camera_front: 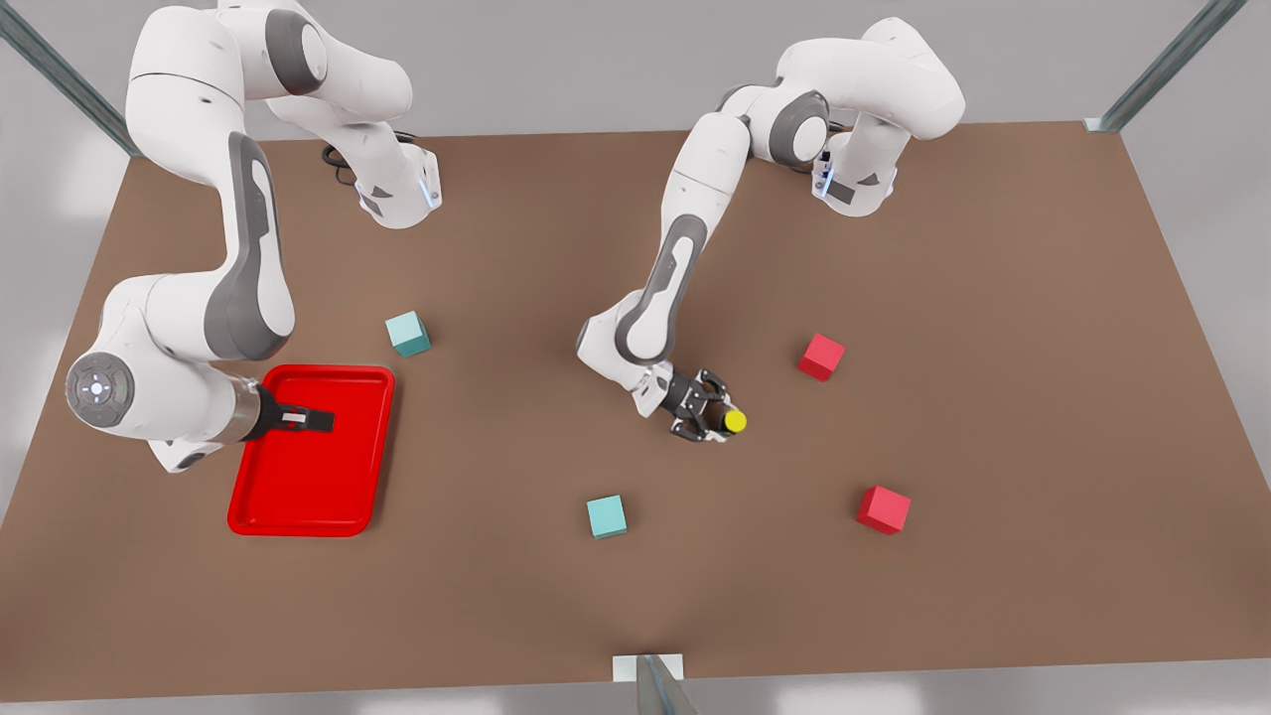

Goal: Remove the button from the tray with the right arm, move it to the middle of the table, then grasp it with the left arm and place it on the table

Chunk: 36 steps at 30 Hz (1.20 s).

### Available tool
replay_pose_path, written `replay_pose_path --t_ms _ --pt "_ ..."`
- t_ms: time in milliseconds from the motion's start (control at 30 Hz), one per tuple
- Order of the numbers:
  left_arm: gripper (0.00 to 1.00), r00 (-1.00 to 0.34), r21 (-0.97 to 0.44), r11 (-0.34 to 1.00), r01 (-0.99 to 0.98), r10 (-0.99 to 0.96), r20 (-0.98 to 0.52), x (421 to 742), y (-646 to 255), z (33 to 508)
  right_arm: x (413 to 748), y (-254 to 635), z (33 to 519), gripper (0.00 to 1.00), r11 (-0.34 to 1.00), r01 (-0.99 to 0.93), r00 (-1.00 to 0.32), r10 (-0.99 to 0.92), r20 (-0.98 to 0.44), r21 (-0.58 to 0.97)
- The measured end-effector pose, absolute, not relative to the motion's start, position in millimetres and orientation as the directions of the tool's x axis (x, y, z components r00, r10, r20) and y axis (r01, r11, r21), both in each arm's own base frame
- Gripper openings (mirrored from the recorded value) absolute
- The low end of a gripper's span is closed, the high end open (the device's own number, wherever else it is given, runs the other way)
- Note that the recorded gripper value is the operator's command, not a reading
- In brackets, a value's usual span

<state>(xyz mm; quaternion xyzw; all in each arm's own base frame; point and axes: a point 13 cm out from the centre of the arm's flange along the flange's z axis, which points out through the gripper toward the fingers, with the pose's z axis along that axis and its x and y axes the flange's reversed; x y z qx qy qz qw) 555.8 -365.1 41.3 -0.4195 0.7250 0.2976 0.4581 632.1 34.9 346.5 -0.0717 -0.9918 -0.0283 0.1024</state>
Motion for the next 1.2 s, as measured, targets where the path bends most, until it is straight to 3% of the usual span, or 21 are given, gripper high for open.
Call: replay_pose_path --t_ms 200,333,533,733,967,1200 --pt "1.0 -0.19 0.004 0.458 -0.889 -0.359 -0.914 558 -372 74 649 25 347 1.0 0.985 0.168 -0.97 0.158 0.183 0.041" --pt "1.0 -0.165 -0.026 0.43 -0.902 -0.401 -0.901 559 -371 125 650 22 347 1.0 0.984 0.175 -0.97 0.165 0.181 0.04" --pt "1.0 -0.1 -0.132 0.275 -0.952 -0.689 -0.718 569 -352 319 651 19 346 1.0 0.982 0.183 -0.968 0.173 0.18 0.038" --pt "1.0 -0.077 -0.073 0.112 -0.991 -0.923 -0.377 582 -245 446 649 21 341 1.0 0.981 0.191 -0.965 0.182 0.187 0.03" --pt "1.0 -0.325 0.129 0.31 -0.942 -0.937 -0.126 574 -183 452 649 18 341 1.0 0.98 0.201 -0.963 0.196 0.184 0.008" --pt "1.0 -0.568 0.134 0.564 -0.815 -0.823 0.012 555 -79 505 647 13 339 1.0 0.978 0.21 -0.96 0.207 0.188 -0.002"
